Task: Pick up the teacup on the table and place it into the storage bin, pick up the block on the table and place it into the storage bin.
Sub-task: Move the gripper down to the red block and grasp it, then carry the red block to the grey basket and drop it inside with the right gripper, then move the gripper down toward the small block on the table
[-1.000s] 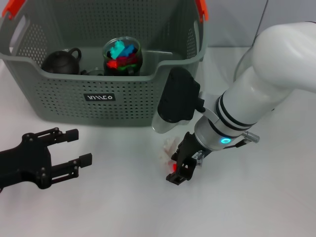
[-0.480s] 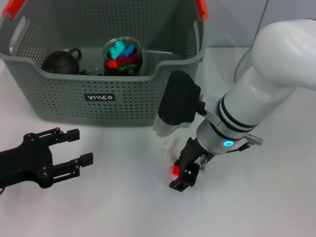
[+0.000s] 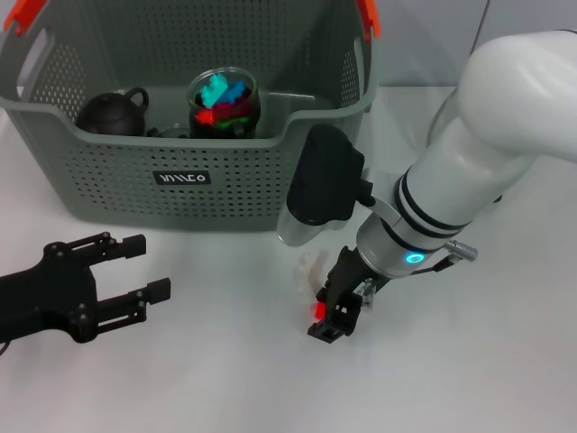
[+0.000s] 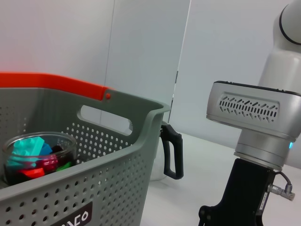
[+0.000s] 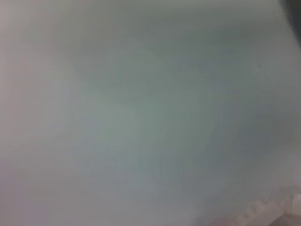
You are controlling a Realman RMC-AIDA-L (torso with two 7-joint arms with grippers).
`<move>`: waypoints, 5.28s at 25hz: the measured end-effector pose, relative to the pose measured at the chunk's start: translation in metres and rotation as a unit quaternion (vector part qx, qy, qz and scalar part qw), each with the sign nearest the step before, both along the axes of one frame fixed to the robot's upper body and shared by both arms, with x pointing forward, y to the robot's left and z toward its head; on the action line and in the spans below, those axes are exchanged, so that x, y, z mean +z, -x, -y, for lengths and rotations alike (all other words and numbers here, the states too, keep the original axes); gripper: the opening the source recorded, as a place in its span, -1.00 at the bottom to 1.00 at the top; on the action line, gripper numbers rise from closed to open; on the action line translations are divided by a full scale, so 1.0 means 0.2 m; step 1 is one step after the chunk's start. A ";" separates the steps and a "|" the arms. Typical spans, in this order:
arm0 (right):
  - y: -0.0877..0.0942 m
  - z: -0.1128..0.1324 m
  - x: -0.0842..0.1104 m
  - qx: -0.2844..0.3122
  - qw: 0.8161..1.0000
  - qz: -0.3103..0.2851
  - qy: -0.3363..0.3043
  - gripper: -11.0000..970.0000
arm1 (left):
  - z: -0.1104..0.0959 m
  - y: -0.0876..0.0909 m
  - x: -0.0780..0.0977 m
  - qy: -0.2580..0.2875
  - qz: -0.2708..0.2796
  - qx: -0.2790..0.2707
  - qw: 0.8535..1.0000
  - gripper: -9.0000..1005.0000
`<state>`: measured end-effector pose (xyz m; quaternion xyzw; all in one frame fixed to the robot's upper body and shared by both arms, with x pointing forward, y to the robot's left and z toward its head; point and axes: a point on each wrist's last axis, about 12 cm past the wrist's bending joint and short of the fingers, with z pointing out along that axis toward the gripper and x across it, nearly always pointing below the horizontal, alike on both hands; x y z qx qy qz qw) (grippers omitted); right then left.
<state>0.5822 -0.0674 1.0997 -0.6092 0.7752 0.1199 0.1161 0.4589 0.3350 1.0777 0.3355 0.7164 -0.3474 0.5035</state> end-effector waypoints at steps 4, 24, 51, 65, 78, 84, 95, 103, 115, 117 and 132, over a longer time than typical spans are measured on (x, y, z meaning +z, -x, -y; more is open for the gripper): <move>0.00 0.01 -0.01 0.001 1.000 -0.001 0.005 0.04 | 0.00 0.00 0.00 0.000 0.000 0.000 1.000 0.38; -0.01 0.12 0.24 -0.006 0.993 -0.047 -0.108 -0.56 | -0.03 0.00 0.01 0.004 0.004 0.021 1.000 0.39; -0.30 -0.01 1.04 -0.127 0.935 0.083 -0.320 -0.56 | -0.06 -0.03 0.03 0.015 0.016 0.037 0.999 0.39; -0.49 -0.27 0.86 -0.173 0.944 0.142 -0.242 -0.56 | -0.05 -0.02 0.03 0.018 0.013 0.038 0.999 0.39; -0.51 -0.32 0.68 -0.179 0.954 0.156 -0.182 -0.56 | -0.04 -0.02 0.02 0.024 0.010 0.038 0.999 0.39; -0.51 -0.31 0.66 -0.183 0.955 0.152 -0.178 -0.55 | -0.04 -0.02 0.02 0.024 0.009 0.038 0.999 0.38; -0.50 -0.31 0.64 -0.182 0.956 0.151 -0.173 -0.52 | -0.04 -0.02 0.01 0.023 0.009 0.040 0.999 0.39; -0.50 -0.31 0.65 -0.184 0.956 0.150 -0.174 -0.49 | -0.04 -0.02 0.01 0.023 0.009 0.041 0.999 0.39; -0.49 -0.28 0.75 -0.178 0.943 0.151 -0.237 0.01 | -0.04 -0.02 0.01 0.023 0.009 0.041 0.999 0.39; -0.46 -0.24 0.80 -0.163 0.936 0.147 -0.275 0.01 | -0.04 -0.02 0.01 0.023 0.009 0.041 0.999 0.39; -0.04 0.53 0.83 -0.032 0.929 -0.017 -0.367 -0.01 | -0.07 -0.02 0.02 0.017 0.012 0.048 0.999 0.39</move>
